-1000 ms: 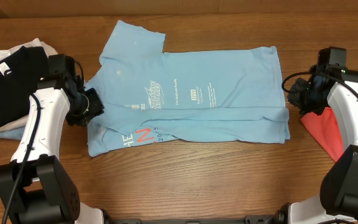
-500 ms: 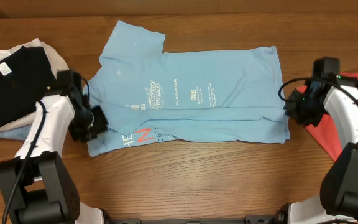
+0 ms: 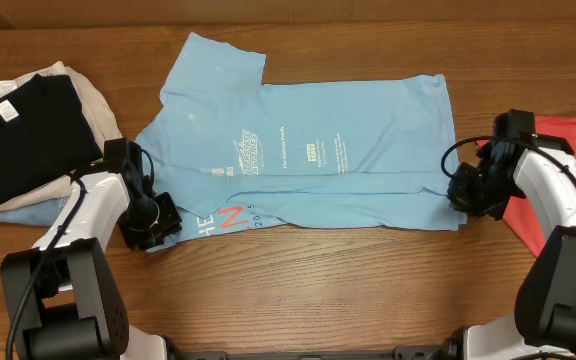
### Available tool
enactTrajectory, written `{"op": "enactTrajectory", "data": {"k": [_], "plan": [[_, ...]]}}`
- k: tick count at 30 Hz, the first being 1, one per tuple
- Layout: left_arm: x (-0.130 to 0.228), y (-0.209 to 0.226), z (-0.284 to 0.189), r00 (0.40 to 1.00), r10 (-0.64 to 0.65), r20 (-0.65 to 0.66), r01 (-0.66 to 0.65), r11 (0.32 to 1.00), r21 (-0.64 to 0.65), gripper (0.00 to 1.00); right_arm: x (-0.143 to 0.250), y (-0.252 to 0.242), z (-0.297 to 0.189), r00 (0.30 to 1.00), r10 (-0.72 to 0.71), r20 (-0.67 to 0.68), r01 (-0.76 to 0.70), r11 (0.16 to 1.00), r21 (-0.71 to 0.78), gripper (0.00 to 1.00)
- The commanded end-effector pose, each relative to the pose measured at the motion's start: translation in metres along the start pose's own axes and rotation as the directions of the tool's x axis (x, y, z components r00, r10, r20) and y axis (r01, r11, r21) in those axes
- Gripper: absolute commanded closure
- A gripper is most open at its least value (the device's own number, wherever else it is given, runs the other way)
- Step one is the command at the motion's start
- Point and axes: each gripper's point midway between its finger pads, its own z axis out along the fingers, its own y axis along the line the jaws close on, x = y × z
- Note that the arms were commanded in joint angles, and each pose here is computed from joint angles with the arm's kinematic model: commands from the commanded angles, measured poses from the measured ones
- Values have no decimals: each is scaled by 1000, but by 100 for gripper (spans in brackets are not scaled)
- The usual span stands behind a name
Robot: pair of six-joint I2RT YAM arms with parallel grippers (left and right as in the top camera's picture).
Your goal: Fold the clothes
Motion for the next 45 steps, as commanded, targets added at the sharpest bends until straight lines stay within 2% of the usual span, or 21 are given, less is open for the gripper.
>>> {"op": "enactTrajectory", "data": {"k": [1, 15, 19, 23, 28, 32, 39, 45], "plan": [[4, 0, 5, 1000, 4, -20, -4, 1000, 5, 61, 5, 10, 2, 999, -34, -18, 34, 999, -38, 91], [5, 8, 5, 1000, 3, -16, -4, 999, -41, 59, 17, -1, 45, 999, -40, 9, 40, 998, -37, 91], [4, 27, 11, 1000, 4, 10, -3, 991, -137, 51, 16, -20, 52, 999, 1, 37, -3, 999, 51, 91], [3, 31, 20, 999, 6, 32, -1, 989, -145, 47, 14, -35, 52, 997, 44, 62, -52, 990, 131, 91], [-6, 42, 22, 996, 11, 83, 7, 978, -207, 47, 11, -45, 50, 992, 84, 90, -99, 978, 186, 90], [-21, 56, 16, 986, -19, 168, 67, 955, -288, 46, 8, -49, 49, 989, 96, 108, -116, 972, 205, 90], [-36, 55, 14, 972, -13, 234, 82, 955, -287, 47, 4, -48, 49, 988, 93, 127, -118, 972, 201, 88], [-33, 64, 12, 975, -17, 223, 90, 943, -321, 46, 4, -50, 49, 987, 92, 129, -118, 970, 211, 86]]}}
